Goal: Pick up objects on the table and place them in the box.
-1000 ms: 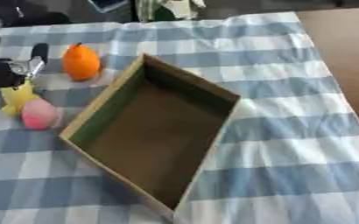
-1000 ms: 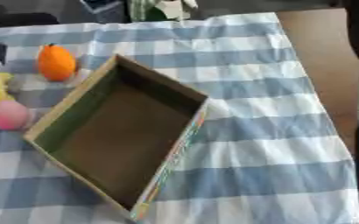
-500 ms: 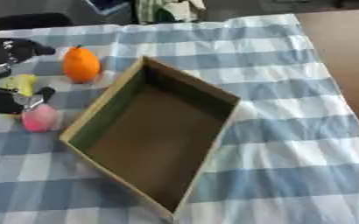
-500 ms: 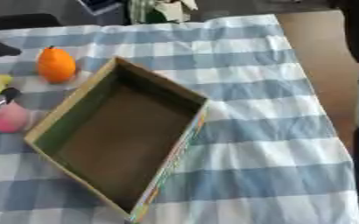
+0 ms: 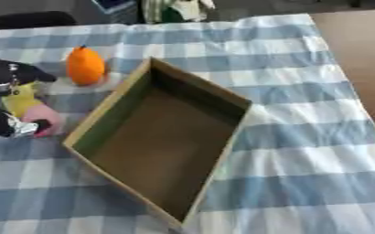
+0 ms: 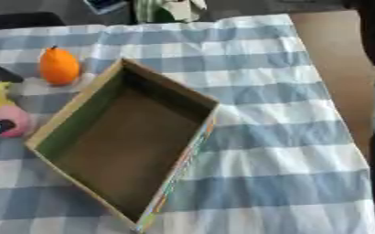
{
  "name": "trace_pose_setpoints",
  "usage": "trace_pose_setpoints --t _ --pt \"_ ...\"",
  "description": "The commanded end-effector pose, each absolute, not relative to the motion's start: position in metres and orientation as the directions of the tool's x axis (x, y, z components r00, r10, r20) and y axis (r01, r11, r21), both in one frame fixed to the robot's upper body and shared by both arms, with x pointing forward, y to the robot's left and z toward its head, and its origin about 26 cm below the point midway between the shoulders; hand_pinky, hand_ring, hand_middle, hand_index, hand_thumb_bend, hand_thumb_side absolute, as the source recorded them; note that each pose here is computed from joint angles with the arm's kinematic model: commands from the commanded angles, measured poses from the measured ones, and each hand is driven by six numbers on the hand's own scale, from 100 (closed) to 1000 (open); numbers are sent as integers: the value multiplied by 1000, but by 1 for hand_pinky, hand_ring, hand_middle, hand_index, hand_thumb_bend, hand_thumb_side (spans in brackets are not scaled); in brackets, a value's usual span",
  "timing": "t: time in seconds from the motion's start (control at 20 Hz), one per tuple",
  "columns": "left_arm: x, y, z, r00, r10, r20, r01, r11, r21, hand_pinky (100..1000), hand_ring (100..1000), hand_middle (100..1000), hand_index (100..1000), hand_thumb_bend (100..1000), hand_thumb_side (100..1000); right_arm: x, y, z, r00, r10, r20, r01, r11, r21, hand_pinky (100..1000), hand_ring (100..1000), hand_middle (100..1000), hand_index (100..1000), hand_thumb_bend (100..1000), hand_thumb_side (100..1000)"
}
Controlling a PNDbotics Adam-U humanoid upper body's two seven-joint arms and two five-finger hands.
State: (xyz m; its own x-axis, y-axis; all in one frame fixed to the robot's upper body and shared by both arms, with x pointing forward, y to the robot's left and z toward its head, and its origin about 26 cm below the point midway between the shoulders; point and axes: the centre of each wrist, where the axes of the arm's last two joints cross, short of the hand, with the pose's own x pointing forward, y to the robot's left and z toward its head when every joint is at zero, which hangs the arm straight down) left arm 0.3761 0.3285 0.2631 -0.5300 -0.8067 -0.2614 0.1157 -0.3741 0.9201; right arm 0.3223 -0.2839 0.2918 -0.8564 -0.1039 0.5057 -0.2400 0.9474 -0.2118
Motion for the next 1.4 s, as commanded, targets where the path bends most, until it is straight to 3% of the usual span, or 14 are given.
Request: trace_pose_setpoints --t 0.05,0.45,0.8,0.95,1.4 --pt "369 337 283 -507 -812 -289 134 -406 904 744 871 857 1000 472 775 320 -285 300 -870 -92 484 -231 944 -235 787 650 533 778 100 645" --pt "366 334 291 -479 -826 -298 236 -448 862 724 846 814 1000 499 729 320 -286 300 -871 -91 483 -230 944 -238 788 649 531 777 100 642" --pt "368 335 288 -428 -839 -337 261 -472 842 688 829 792 1000 397 534 321 -286 300 -871 -91 483 -231 943 -240 789 649 529 776 100 642" --pt "369 334 287 -412 -841 -350 260 -476 840 678 826 793 1000 392 471 321 -287 300 -871 -90 483 -231 943 -241 789 649 528 775 100 642" --pt "373 323 283 -391 -830 -397 248 -511 823 643 792 748 967 340 486 321 -287 299 -870 -90 485 -231 943 -240 791 649 527 775 100 639"
